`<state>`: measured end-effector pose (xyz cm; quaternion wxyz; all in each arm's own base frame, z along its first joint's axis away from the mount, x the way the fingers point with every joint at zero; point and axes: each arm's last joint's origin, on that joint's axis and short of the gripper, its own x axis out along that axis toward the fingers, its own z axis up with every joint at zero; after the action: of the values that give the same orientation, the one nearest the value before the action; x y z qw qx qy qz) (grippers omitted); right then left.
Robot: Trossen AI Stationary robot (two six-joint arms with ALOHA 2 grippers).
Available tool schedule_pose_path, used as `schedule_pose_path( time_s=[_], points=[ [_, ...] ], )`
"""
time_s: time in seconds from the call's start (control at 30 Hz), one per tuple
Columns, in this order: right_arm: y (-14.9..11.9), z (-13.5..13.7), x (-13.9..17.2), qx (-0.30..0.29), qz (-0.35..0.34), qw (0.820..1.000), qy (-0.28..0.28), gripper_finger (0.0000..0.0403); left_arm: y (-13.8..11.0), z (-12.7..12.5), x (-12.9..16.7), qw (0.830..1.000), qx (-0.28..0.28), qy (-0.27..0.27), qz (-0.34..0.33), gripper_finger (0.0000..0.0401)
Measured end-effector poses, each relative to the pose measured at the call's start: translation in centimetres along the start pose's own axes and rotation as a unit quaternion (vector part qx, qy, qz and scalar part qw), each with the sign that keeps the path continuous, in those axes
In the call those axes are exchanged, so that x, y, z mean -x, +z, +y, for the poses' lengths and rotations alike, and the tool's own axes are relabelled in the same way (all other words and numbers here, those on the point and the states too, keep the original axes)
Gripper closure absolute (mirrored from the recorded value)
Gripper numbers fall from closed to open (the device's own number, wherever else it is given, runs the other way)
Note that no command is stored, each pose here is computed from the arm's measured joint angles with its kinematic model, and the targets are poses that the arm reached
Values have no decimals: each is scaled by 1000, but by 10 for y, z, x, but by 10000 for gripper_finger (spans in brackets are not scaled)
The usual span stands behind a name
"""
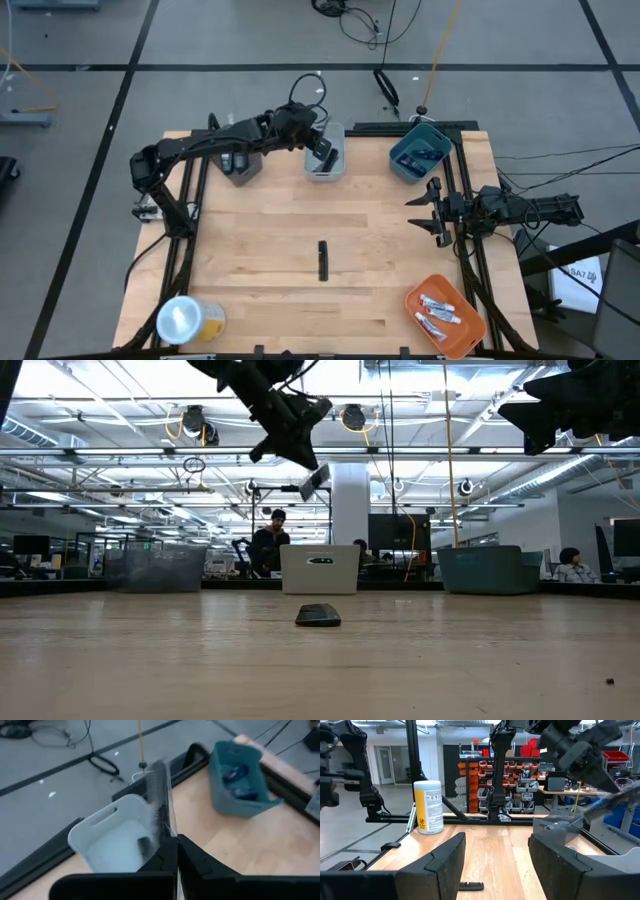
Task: Pick & Place Travel size toiletries
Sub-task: Put the black comb into the gray bin
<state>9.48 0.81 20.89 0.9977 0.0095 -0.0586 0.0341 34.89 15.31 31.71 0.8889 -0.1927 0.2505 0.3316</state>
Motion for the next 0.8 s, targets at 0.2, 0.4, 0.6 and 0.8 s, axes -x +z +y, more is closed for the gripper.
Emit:
schedule_pose_path(
  time_s=[0.2, 0.4, 0.6, 0.8],
  points=[
    [0, 0, 0, 0, 0, 1000, -1, 193, -6, 9, -26, 1000, 9, 14, 13, 401],
    [0, 0, 0, -1, 1, 1000, -1, 193, -21, 13, -60, 999, 14, 3, 48, 401],
    [0, 0, 0, -1, 1, 1000, 0, 193, -40, 15, -88, 996, 19, 12, 82, 401],
    [-1, 0, 0, -1, 4, 1000, 0, 193, -55, 17, -106, 994, 20, 23, 109, 401]
  ],
)
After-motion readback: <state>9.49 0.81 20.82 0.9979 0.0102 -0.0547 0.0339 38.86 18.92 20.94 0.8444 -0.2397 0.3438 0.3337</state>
